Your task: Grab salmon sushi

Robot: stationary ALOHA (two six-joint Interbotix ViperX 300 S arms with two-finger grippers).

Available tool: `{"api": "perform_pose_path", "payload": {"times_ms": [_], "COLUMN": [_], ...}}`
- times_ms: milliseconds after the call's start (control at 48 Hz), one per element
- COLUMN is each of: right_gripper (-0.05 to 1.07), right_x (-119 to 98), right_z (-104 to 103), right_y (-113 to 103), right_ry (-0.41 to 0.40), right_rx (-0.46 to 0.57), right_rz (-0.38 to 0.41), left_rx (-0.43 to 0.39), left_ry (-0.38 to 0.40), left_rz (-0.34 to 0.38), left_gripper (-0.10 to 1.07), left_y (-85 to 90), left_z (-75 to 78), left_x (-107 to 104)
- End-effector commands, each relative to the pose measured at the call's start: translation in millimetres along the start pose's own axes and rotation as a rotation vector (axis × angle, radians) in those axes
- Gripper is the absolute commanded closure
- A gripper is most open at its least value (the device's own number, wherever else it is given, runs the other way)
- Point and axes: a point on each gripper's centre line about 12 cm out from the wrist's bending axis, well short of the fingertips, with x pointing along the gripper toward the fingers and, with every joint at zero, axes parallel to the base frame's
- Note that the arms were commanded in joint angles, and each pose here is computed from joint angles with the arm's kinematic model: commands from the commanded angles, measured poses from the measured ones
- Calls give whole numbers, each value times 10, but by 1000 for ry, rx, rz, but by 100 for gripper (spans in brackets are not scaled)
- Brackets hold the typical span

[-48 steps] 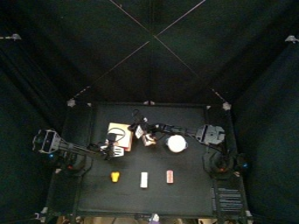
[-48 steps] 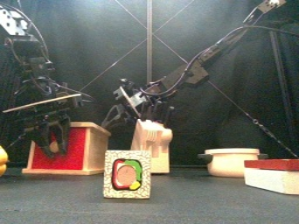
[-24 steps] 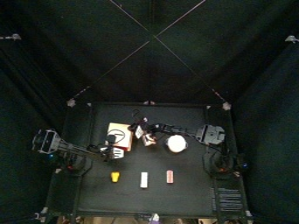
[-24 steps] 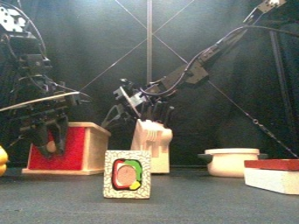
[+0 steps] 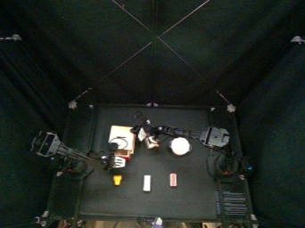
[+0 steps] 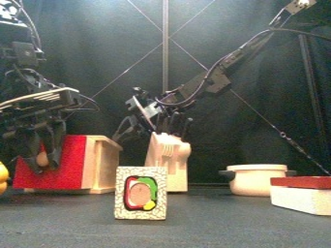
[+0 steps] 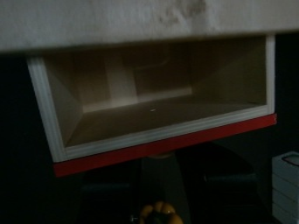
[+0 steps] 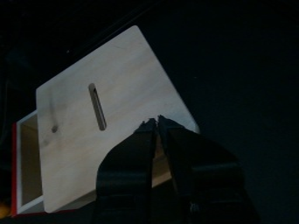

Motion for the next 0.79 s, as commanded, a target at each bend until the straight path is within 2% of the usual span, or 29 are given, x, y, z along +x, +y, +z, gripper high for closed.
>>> {"api": "perform_pose_path", "payload": {"times_ms": [0, 167, 375, 771], "right_gripper": [48, 48, 48, 48], "right_x": [-57, -57, -56, -55], "right_z": [92, 92, 89, 92], "right_y": [4, 4, 12, 22], "right_ry": [-21, -21, -20, -21], "right_rx": [-1, -1, -1, -2], "right_rz": [1, 1, 2, 4], "left_rx": [-1, 6, 1, 6], "left_ry": [18, 43, 59, 55], "left_rz": [-40, -45, -48, -52], "left_gripper": [52, 52, 52, 48], "left_y": [-96, -102, -111, -120], "left_z": [-46, -139, -180, -173], "left_x": [-94, -129, -143, -141]}}
